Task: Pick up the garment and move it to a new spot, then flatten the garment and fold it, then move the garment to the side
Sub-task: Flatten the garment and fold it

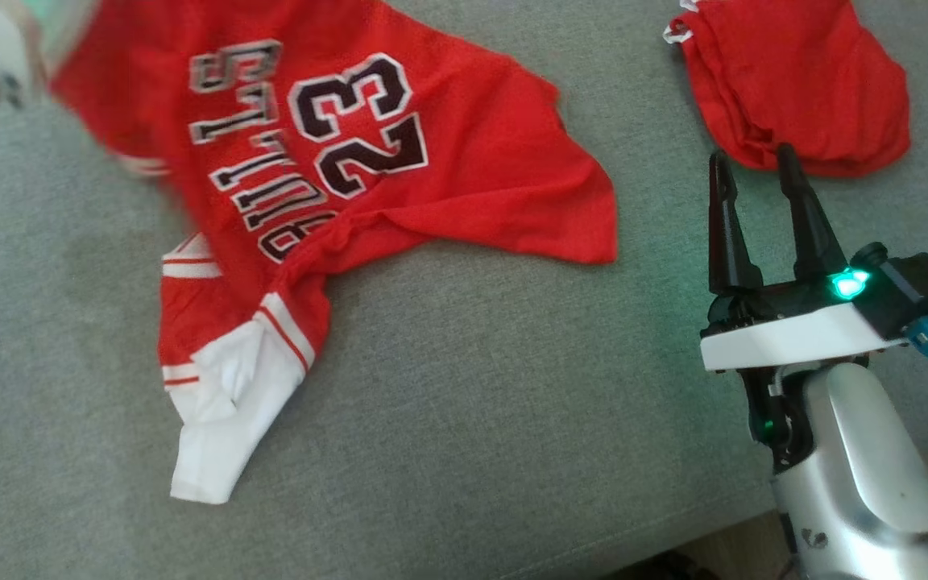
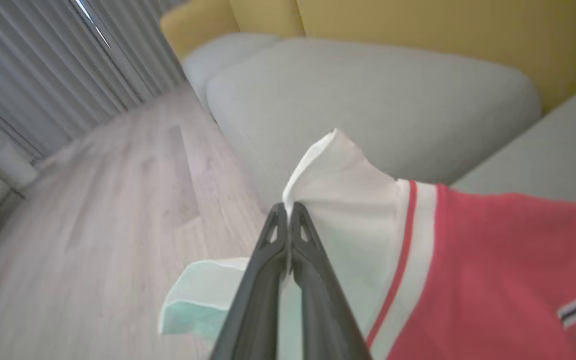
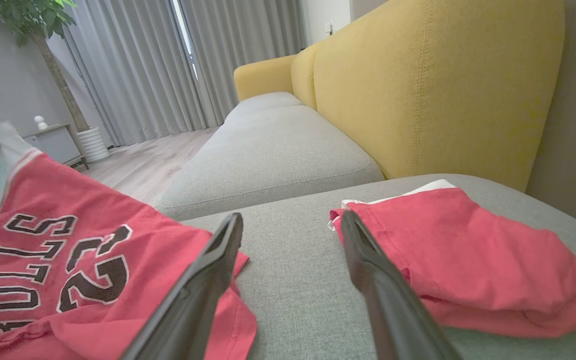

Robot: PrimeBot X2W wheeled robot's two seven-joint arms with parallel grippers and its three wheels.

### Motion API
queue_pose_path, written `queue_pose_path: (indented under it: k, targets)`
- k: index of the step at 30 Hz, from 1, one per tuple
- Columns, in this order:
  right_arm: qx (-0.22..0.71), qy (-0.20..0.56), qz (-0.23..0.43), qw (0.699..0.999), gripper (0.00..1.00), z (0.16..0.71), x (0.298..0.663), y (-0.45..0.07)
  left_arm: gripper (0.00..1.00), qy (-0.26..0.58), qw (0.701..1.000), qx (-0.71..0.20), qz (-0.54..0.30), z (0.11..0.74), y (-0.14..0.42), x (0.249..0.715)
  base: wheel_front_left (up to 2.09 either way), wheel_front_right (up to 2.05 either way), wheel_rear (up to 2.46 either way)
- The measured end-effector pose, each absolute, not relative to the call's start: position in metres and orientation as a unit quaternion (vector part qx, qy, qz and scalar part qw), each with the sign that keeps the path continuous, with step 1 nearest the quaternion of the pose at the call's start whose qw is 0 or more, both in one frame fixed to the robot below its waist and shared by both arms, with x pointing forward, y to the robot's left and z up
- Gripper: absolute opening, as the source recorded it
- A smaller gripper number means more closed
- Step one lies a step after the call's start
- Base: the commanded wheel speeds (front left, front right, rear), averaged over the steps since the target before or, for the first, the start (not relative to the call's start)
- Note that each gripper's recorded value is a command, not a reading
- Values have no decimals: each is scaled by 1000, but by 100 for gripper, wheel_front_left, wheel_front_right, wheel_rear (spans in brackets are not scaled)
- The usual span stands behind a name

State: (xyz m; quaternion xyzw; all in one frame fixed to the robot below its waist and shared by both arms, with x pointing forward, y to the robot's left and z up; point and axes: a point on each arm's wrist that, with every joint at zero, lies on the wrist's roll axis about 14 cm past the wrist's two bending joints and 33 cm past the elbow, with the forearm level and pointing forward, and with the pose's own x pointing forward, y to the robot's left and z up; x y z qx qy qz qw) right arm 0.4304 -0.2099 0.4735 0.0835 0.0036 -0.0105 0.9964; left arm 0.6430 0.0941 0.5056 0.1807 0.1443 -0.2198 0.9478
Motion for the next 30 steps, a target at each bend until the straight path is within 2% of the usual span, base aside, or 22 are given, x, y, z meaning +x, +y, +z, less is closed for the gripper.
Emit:
queue_pose_path:
  k: [3,7,8,9,10,20,30]
  targets:
    - [85,5,-14,996,100,472,429,-212,0,61,960,186,-202,545,92,663,0,0,0]
    - [85,6,-16,996,100,472,429,-214,0,-11,966,184,-184,577,91,674,0,0,0]
    - [85,6,-16,996,100,472,430,-213,21,-20,966,183,-182,580,91,675,0,0,0]
    - [86,5,-15,996,100,472,430,-213,89,-33,966,183,-180,582,90,675,0,0,0]
    - [86,5,-15,996,100,472,430,-213,100,-44,966,183,-177,584,90,674,0,0,0]
    - [91,-6,8,996,100,480,438,-197,100,-29,969,171,-176,573,104,655,0,0,0]
    - [89,-30,34,995,100,499,440,-179,100,16,980,113,-165,543,128,598,0,0,0]
